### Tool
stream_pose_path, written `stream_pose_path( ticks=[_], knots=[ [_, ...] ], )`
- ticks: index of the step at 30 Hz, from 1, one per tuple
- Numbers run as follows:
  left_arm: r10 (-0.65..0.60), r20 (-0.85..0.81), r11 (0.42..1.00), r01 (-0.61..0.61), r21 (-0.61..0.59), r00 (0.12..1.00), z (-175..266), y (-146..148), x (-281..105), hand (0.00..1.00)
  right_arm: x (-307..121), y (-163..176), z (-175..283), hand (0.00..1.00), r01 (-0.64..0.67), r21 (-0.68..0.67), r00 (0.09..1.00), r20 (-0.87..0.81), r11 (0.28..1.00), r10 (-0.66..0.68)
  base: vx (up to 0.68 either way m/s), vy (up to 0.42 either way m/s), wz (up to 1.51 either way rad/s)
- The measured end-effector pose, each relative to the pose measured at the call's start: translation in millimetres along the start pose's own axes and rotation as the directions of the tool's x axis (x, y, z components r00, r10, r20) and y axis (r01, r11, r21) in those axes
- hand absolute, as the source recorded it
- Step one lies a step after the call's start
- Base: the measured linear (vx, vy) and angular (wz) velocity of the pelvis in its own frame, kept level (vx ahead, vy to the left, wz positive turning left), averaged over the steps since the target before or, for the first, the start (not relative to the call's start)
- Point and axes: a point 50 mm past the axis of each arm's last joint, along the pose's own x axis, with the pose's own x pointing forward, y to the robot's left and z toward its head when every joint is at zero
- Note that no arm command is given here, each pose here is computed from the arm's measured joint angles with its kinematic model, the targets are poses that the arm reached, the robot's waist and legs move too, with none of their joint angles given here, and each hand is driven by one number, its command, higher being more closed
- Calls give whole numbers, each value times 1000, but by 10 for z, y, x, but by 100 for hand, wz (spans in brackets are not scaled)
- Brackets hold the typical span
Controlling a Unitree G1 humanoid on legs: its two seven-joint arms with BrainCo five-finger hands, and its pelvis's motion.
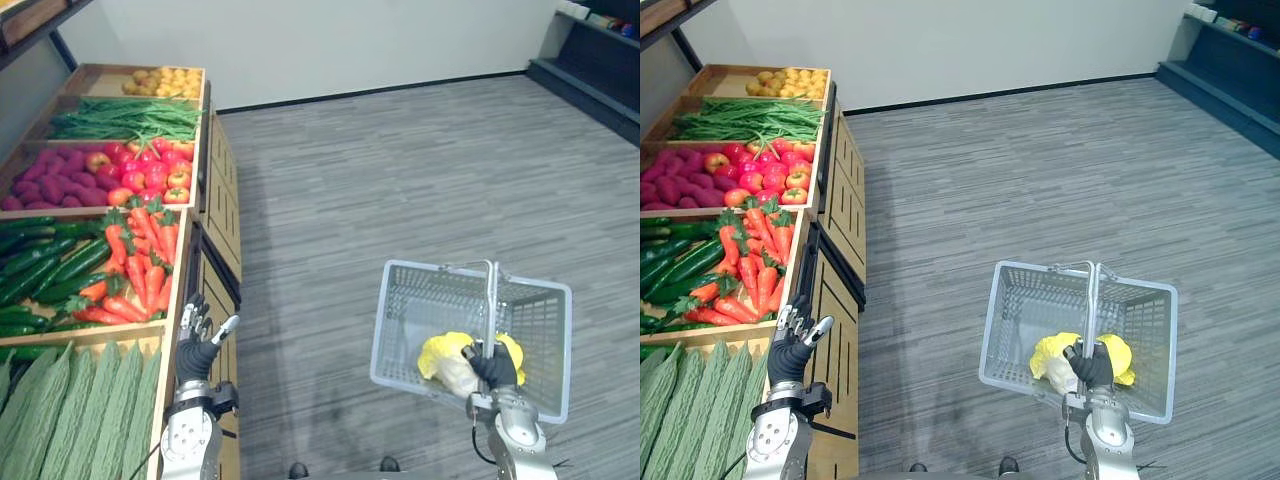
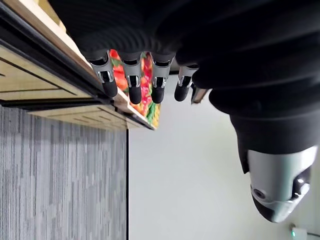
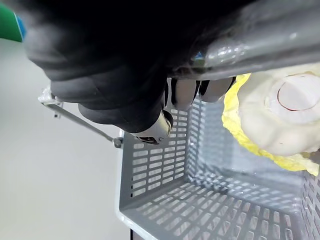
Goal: Pick vegetable in the basket
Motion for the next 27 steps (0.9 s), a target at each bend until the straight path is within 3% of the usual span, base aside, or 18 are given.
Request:
stream_pose_path(
  ticks=[13, 17, 22, 27],
  knots=[
    [47, 57, 998, -49, 43, 997, 119, -75, 24, 0, -16, 123, -18, 100, -6, 53, 1000, -7, 999, 6, 160, 63, 35],
    [16, 70, 999, -18, 36, 997, 119, -243, 155, 0, -31, 111, -41, 100, 2, 48, 1000, -17, 999, -1, 461, -196, 80],
    [-2, 13, 1000, 2, 3, 1000, 8, -348, 44, 0, -50, 184, 1, 100, -52, 6, 999, 2, 999, 52, 647, -370, 66],
    [-22, 41, 1000, 22, -8, 999, 78, -391, 26, 0, -59, 138, 82, 100, -12, 8, 999, 39, 1000, 11, 491, -208, 24]
  ],
)
